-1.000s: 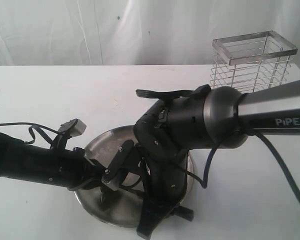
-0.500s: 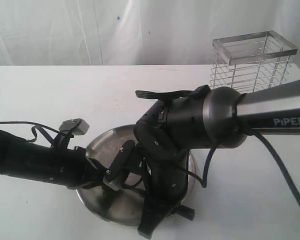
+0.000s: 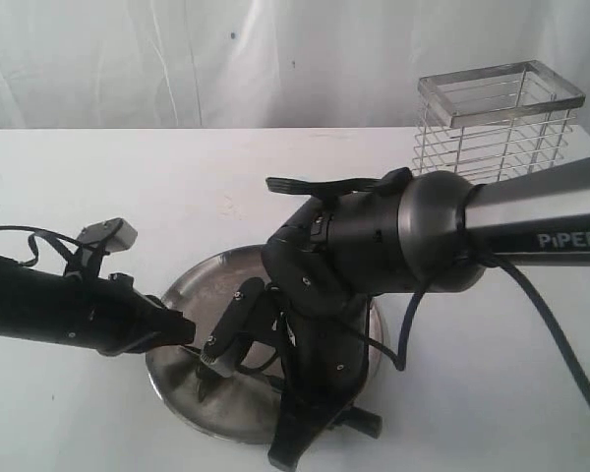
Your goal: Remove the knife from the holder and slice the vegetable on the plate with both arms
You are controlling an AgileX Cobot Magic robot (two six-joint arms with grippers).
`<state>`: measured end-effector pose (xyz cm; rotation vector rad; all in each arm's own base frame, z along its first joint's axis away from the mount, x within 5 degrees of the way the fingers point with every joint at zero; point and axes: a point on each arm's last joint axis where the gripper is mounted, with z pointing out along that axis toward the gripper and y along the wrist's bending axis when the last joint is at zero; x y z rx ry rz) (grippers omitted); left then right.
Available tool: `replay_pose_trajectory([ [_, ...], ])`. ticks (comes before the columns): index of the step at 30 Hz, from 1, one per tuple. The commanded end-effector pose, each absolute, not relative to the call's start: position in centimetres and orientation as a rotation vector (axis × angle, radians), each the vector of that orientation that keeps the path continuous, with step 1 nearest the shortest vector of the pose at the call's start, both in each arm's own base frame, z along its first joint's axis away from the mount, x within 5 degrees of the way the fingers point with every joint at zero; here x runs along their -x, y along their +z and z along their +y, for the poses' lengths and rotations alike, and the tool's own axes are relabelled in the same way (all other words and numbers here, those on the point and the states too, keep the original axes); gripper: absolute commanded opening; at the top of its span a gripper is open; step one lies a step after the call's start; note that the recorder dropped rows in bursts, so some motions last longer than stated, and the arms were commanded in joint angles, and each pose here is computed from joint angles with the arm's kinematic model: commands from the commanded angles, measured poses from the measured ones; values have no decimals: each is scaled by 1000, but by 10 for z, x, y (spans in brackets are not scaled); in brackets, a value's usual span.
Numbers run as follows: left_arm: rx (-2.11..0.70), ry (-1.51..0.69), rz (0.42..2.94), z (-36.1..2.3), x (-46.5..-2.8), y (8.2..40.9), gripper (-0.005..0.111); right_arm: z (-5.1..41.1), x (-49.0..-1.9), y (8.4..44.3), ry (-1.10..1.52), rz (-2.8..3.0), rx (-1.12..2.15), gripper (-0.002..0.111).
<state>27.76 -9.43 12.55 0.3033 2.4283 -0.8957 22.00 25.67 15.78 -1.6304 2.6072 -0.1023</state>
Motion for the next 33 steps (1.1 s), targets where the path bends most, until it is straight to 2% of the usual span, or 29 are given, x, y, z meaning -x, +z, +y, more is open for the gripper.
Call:
replay_pose_trajectory([
  [1,-286,-953,2484,-96,-274,107,0,257,-219,162,-96,2597,1636,0],
  [5,-282,-1013,2482,-99,-274,103,0,256,-219,162,-100,2603,1639,0],
  [7,-326,-1100,2385,-104,-275,123,0,255,-218,162,-110,2615,1645,0],
  [12,-402,-1045,2364,-102,-267,159,0,253,-217,162,-122,2631,1654,0],
  [15,-438,-1101,2368,-105,-261,159,0,253,-217,162,-122,2631,1654,0],
  [23,-496,-1000,2443,-120,-248,146,0,251,-215,162,-143,2658,1668,0],
  [33,-511,-976,2451,-122,-247,145,0,237,-213,164,-340,2713,1767,0],
])
